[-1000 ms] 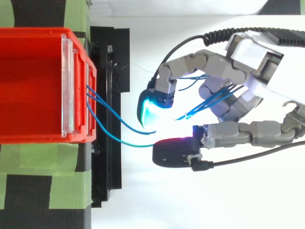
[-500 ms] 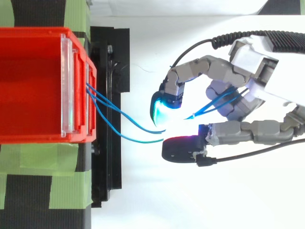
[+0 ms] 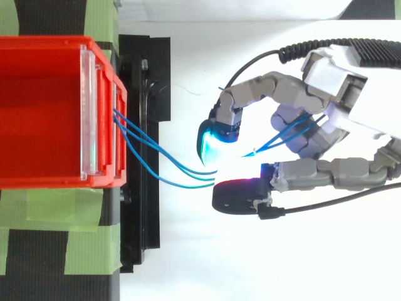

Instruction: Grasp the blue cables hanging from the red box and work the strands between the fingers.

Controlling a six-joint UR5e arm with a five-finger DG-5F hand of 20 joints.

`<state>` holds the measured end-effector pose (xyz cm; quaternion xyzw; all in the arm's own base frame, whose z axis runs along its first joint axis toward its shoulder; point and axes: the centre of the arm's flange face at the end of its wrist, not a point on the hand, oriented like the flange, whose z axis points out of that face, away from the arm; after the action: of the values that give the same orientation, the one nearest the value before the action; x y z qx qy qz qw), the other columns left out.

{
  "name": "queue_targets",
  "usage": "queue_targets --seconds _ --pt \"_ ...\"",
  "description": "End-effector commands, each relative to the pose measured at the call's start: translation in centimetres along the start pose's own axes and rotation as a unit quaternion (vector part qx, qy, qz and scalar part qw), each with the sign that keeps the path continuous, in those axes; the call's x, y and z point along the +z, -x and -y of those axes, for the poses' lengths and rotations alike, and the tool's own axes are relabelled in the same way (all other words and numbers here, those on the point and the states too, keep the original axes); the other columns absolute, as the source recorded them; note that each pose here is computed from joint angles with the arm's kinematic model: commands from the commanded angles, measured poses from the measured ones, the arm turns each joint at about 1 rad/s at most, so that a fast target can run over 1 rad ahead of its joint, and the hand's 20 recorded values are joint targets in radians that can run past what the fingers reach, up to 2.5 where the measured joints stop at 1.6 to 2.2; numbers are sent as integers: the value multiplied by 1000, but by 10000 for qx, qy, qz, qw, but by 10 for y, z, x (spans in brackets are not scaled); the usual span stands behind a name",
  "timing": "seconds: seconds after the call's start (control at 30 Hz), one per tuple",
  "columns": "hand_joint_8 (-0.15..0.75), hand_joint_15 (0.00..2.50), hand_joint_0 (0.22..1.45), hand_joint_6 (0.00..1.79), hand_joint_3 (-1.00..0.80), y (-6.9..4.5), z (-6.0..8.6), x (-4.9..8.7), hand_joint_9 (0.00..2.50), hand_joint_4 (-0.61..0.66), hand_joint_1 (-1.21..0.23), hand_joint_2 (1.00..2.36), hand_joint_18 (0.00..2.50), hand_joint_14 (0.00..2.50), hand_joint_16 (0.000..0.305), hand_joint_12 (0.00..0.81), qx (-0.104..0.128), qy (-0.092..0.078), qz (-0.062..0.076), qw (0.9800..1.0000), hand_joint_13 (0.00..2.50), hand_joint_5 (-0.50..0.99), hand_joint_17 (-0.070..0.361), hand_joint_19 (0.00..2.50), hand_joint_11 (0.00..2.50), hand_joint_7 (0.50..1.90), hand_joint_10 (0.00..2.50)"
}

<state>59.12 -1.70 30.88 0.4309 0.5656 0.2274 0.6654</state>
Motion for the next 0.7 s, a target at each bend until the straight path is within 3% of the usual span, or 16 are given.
queue_targets --seconds 0.0,0.67 --pt "532 1706 1253 1388 225 0 0 0 1780 -24 -778 1003 2500 2500 243 684 2 -1 12 10000 1959 218 182 603 2500 1115 2500" --pt "532 1706 1245 1386 208 0 0 0 1780 -31 -776 1003 2500 2500 243 684 -10 -6 8 10000 1959 207 182 603 2500 1134 2500"
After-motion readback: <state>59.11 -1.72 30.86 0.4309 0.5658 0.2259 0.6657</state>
